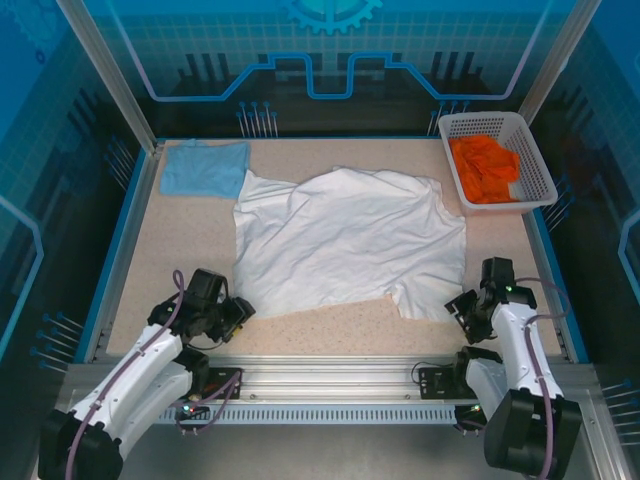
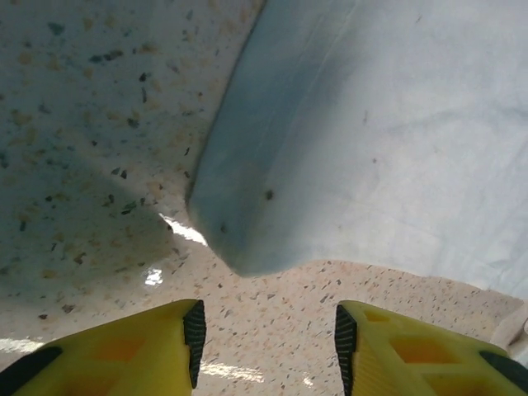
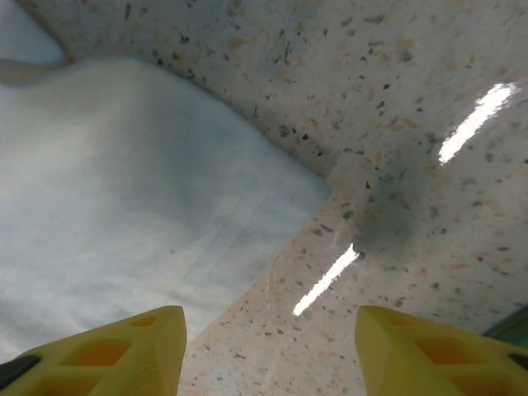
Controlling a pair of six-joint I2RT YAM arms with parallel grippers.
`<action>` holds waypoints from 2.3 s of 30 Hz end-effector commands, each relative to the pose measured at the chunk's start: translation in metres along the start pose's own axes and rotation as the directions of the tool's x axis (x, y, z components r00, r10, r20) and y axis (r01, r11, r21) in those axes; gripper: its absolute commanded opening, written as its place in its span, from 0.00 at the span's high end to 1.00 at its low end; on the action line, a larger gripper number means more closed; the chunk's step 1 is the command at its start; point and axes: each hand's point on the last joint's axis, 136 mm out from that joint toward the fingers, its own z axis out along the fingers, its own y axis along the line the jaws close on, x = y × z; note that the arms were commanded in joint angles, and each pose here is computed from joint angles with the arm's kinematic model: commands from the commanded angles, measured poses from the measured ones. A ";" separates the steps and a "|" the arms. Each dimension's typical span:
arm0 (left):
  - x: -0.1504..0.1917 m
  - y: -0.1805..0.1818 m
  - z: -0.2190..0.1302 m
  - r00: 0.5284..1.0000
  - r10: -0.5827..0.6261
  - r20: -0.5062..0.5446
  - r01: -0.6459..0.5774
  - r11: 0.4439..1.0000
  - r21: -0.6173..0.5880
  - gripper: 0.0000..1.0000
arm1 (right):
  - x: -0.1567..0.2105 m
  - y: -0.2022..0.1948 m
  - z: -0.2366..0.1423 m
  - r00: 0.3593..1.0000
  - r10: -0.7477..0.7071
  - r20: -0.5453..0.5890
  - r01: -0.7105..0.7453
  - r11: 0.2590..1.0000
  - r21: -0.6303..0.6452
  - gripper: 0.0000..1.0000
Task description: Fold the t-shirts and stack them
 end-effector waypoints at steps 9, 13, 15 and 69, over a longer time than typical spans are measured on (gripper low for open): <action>-0.007 0.003 0.019 0.999 -0.033 0.017 0.033 0.999 -0.012 0.62 | -0.009 0.007 0.006 1.000 -0.003 0.019 0.004 0.999 -0.044 0.49; -0.011 0.007 0.017 0.999 -0.034 0.042 0.036 0.999 -0.036 0.64 | -0.008 0.006 0.006 1.000 0.005 0.000 -0.005 1.000 -0.026 0.50; -0.011 0.008 0.017 0.998 -0.043 0.047 0.045 0.998 -0.036 0.59 | -0.009 0.000 0.003 1.000 0.016 -0.004 -0.016 1.000 0.019 0.46; -0.101 -0.210 -0.167 0.869 0.377 0.320 -0.452 0.868 0.204 1.00 | -0.048 0.179 -0.215 0.880 -0.312 0.357 0.429 0.846 -0.318 1.00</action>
